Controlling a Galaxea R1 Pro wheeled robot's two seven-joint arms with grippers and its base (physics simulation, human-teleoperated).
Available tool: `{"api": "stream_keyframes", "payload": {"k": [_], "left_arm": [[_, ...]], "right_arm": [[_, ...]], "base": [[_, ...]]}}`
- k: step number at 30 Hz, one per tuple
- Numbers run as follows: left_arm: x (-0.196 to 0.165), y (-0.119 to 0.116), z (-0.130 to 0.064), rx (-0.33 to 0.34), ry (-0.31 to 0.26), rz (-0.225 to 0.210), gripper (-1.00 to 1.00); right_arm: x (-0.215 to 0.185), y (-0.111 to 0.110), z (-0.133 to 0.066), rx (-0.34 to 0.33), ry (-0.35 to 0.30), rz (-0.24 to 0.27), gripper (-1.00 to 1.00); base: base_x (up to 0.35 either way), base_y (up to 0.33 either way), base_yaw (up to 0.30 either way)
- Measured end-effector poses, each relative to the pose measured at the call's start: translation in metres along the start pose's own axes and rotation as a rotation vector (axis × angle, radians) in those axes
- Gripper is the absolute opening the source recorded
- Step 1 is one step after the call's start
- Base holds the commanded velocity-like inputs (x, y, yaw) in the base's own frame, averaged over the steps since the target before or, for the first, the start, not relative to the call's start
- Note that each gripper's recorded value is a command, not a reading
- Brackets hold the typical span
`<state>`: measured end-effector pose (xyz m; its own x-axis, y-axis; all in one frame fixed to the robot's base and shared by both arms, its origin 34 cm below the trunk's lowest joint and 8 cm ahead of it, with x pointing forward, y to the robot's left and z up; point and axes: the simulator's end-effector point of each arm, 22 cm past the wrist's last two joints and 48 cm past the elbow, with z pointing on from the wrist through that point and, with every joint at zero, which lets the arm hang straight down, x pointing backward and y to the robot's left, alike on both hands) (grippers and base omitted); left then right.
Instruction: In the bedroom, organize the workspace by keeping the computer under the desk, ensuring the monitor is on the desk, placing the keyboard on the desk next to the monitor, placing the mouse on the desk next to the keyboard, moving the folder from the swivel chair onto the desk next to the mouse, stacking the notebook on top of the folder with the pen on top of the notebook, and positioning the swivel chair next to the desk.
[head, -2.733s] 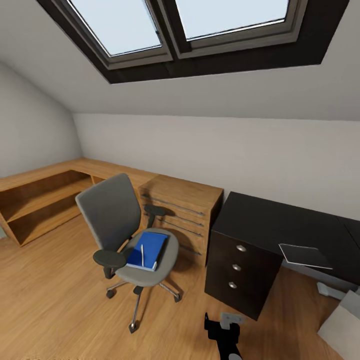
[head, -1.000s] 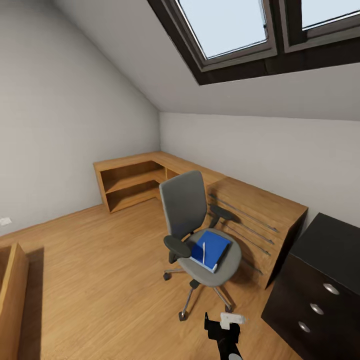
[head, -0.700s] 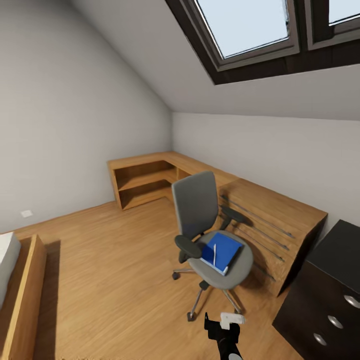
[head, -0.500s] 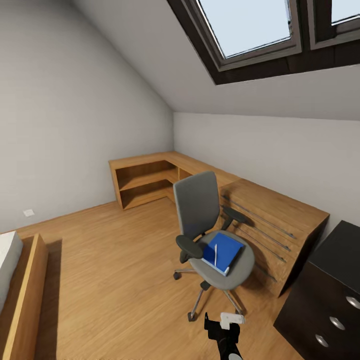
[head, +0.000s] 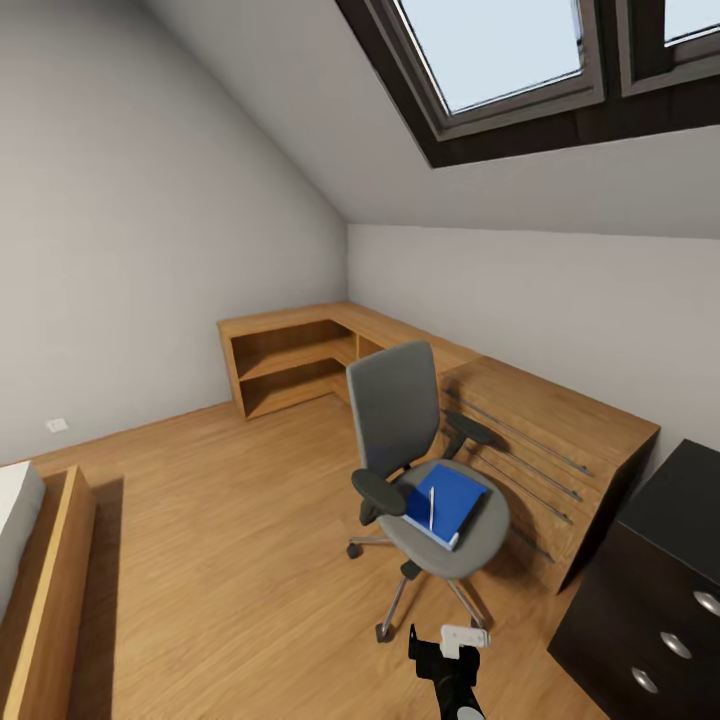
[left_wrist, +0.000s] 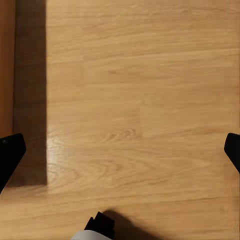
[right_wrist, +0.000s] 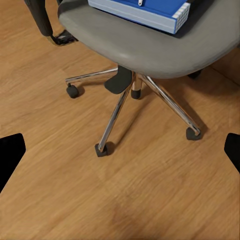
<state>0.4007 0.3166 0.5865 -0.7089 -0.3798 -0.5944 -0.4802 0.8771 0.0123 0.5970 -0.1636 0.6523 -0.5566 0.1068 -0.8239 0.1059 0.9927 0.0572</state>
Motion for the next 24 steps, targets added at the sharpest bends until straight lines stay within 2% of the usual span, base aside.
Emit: {"api": "stream_keyframes", "payload": {"k": [4,5,7,10,13,15,18,19,21,24], "left_arm": [[0.003,0.0,0.005,-0.001,0.005,0.003,1.0],[0.0,-0.004,0.008,0.006,0.022,0.007,1.0],[-0.038,-0.034,0.017,0.051,0.069,0.019,1.0],[-0.084,-0.059,0.015,0.095,0.059,0.024,1.0],[-0.13,-0.082,0.011,0.136,0.03,0.023,1.0],[-0.176,-0.114,-0.001,0.178,0.027,0.028,1.0],[-0.201,-0.131,-0.005,0.2,0.024,0.031,1.0],[-0.213,-0.139,-0.008,0.215,0.019,0.025,1.0],[-0.224,-0.149,-0.011,0.238,0.011,0.012,1.0],[-0.229,-0.162,-0.015,0.269,0.01,-0.004,1.0]], "right_arm": [[0.001,0.002,0.004,-0.004,-0.009,0.001,1.0],[-0.004,0.003,0.007,-0.007,-0.022,0.006,1.0],[-0.04,-0.009,0.021,0.006,-0.095,0.022,1.0],[-0.062,-0.037,0.037,0.039,-0.096,0.008,1.0],[-0.089,-0.059,0.054,0.062,-0.07,-0.019,1.0],[-0.128,-0.07,0.071,0.076,-0.016,-0.046,1.0],[-0.152,-0.073,0.081,0.087,0.021,-0.056,1.0],[-0.163,-0.075,0.085,0.094,0.052,-0.063,1.0],[-0.169,-0.081,0.089,0.106,0.11,-0.064,1.0],[-0.17,-0.085,0.091,0.116,0.154,-0.044,1.0]], "base": [[0.0,0.0,0.0],[0.0,0.0,0.0],[0.0,0.0,0.0],[0.0,0.0,0.0],[0.0,0.0,0.0],[0.0,0.0,0.0],[0.0,0.0,0.0],[0.0,0.0,0.0],[0.0,0.0,0.0],[0.0,0.0,0.0]]}}
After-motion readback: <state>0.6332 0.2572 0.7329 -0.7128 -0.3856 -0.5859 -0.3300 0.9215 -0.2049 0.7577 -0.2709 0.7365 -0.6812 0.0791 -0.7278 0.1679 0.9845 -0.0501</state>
